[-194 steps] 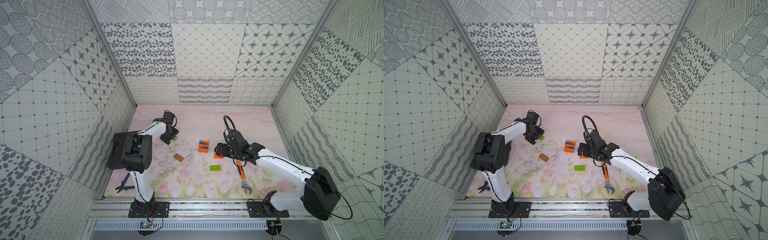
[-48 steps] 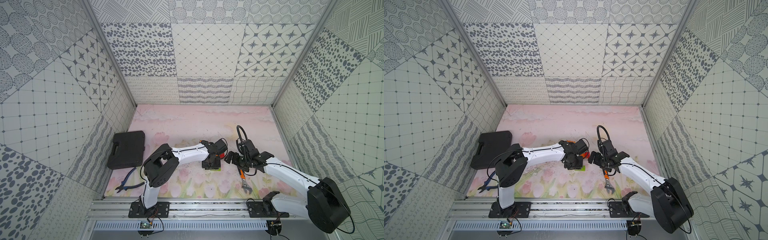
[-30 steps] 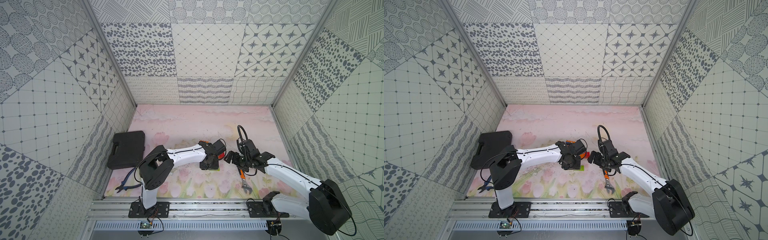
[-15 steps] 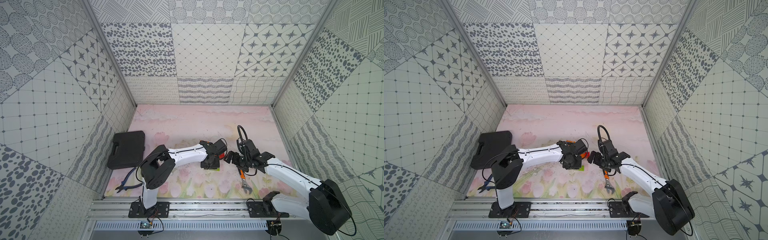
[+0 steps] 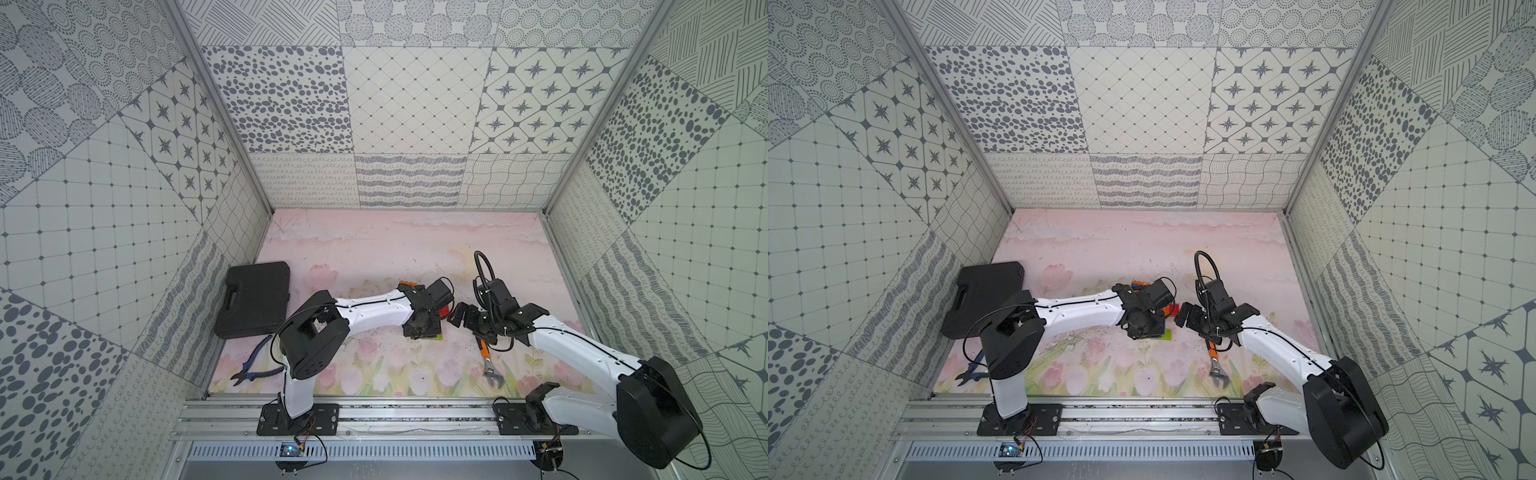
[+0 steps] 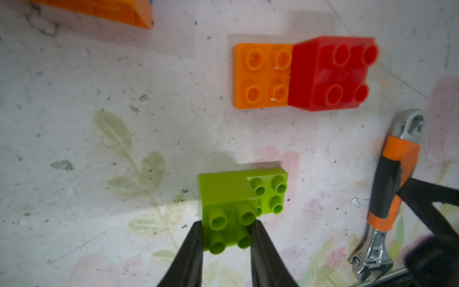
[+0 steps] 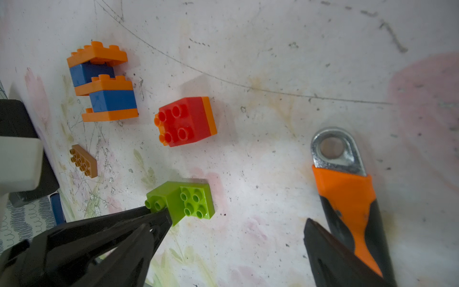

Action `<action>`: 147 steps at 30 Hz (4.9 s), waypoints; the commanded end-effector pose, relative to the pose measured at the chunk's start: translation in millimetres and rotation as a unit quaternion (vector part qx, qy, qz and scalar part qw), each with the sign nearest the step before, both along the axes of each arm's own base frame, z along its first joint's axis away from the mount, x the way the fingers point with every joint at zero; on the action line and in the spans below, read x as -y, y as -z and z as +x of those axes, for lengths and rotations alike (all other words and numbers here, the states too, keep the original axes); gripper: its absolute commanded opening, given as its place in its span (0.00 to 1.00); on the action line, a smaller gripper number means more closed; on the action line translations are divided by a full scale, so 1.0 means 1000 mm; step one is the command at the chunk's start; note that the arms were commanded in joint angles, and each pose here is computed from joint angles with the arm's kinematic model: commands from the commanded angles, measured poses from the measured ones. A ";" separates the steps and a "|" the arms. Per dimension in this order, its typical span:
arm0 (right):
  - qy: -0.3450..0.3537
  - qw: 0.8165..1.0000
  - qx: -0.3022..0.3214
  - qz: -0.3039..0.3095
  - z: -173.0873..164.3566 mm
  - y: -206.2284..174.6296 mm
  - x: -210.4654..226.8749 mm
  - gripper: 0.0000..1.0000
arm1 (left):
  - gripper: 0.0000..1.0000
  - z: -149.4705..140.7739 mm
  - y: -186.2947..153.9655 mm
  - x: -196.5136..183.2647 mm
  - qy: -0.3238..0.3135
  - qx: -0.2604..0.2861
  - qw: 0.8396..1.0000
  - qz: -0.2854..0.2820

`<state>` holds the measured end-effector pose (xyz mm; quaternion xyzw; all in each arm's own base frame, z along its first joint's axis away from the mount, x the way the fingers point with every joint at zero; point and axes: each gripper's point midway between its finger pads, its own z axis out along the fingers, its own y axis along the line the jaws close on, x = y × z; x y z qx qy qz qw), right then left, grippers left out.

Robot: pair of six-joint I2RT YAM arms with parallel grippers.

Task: Assemble the number 5 with lego
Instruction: Assemble the lego brick with the lego brick, then pick up the lego brick from the center of the board, then place the lego brick at the center of the board.

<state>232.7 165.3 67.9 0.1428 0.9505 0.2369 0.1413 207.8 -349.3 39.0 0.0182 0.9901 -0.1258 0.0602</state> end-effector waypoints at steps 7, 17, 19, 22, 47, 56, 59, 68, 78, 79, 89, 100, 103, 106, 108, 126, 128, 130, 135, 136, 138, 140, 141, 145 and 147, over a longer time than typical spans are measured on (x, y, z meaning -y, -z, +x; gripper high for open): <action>0.010 0.999 0.027 0.014 0.007 -0.017 -0.001 0.99 | 0.39 -0.002 -0.007 -0.044 -0.016 0.015 0.996 0.082; 0.010 0.999 0.034 0.019 0.006 -0.021 -0.001 0.99 | 0.52 0.000 -0.020 -0.034 -0.007 0.027 0.999 0.047; 0.009 0.999 0.037 0.021 0.007 -0.023 -0.002 0.99 | 0.53 0.001 -0.023 -0.034 -0.006 0.032 0.999 0.043; 0.008 0.999 0.040 0.024 0.007 -0.025 -0.002 0.99 | 0.53 0.002 -0.025 -0.036 -0.010 0.038 0.998 0.039; -0.154 0.987 -0.028 0.025 -0.023 0.008 -0.111 0.97 | 0.63 0.033 -0.046 -0.195 -0.217 0.106 0.970 -0.014; -0.169 0.985 -0.034 0.022 -0.009 0.018 -0.129 0.97 | 0.73 0.047 -0.038 -0.214 -0.240 0.075 0.967 -0.032; -0.178 0.983 -0.035 0.026 -0.006 0.019 -0.135 0.97 | 0.76 0.051 -0.031 -0.217 -0.251 0.057 0.965 -0.041; -0.167 0.986 0.008 -0.013 0.002 -0.004 -0.118 0.99 | 0.78 0.063 -0.007 -0.214 -0.269 0.007 0.962 -0.055; -0.088 0.988 0.116 -0.058 0.016 -0.049 -0.070 0.99 | 0.61 0.069 0.020 -0.215 -0.322 -0.075 0.944 0.012; -0.080 0.987 0.121 -0.062 0.017 -0.052 -0.066 0.99 | 0.59 0.067 0.023 -0.217 -0.326 -0.081 0.942 0.019; -0.044 0.982 0.148 -0.105 0.017 -0.064 -0.033 0.99 | 0.41 0.052 0.051 -0.222 -0.336 -0.111 0.932 0.071; -0.044 0.983 0.156 -0.086 0.017 -0.068 -0.029 0.99 | 0.20 0.047 0.028 -0.224 -0.327 -0.085 0.937 0.090; -0.040 0.984 0.149 -0.083 0.015 -0.065 -0.026 0.99 | 0.18 0.050 0.017 -0.224 -0.320 -0.064 0.942 0.081; -0.038 0.986 0.141 -0.078 0.014 -0.062 -0.024 0.99 | 0.17 0.052 0.010 -0.221 -0.306 -0.051 0.948 0.072; -0.037 0.987 0.136 -0.079 0.012 -0.061 -0.022 0.99 | 0.16 0.051 0.008 -0.217 -0.294 -0.047 0.952 0.068; 0.005 0.992 0.103 -0.067 0.025 -0.051 -0.002 0.99 | 0.16 0.047 -0.048 -0.155 -0.087 0.053 0.994 0.027; 0.023 0.992 0.093 -0.087 0.024 -0.048 0.013 0.99 | 0.16 0.048 -0.065 -0.130 -0.014 0.092 0.996 0.014; 0.029 0.991 0.094 -0.094 0.026 -0.048 0.023 0.99 | 0.15 0.043 -0.077 -0.104 0.065 0.133 0.989 0.008; 0.060 0.991 0.099 -0.073 0.029 -0.056 0.045 0.99 | 0.14 0.013 -0.092 -0.031 0.253 0.219 0.942 -0.025; 0.063 0.990 0.103 -0.069 0.029 -0.058 0.048 0.99 | 0.14 0.007 -0.092 -0.018 0.285 0.234 0.929 -0.031; 0.075 0.989 0.108 -0.065 0.029 -0.059 0.057 0.99 | 0.16 -0.009 -0.089 0.012 0.358 0.251 0.898 -0.044; 0.085 0.989 0.104 -0.059 0.028 -0.057 0.066 0.99 | 0.17 -0.026 -0.082 0.033 0.424 0.246 0.871 -0.042; 0.085 0.990 0.098 -0.048 0.027 -0.055 0.068 0.99 | 0.17 -0.035 -0.075 0.042 0.455 0.239 0.857 -0.037; 0.085 0.993 0.074 -0.027 0.022 -0.049 0.076 0.99 | 0.16 -0.059 -0.049 0.056 0.548 0.203 0.811 -0.008; 0.088 0.994 0.063 -0.023 0.019 -0.047 0.081 0.99 | 0.17 -0.067 -0.037 0.058 0.579 0.187 0.794 -0.002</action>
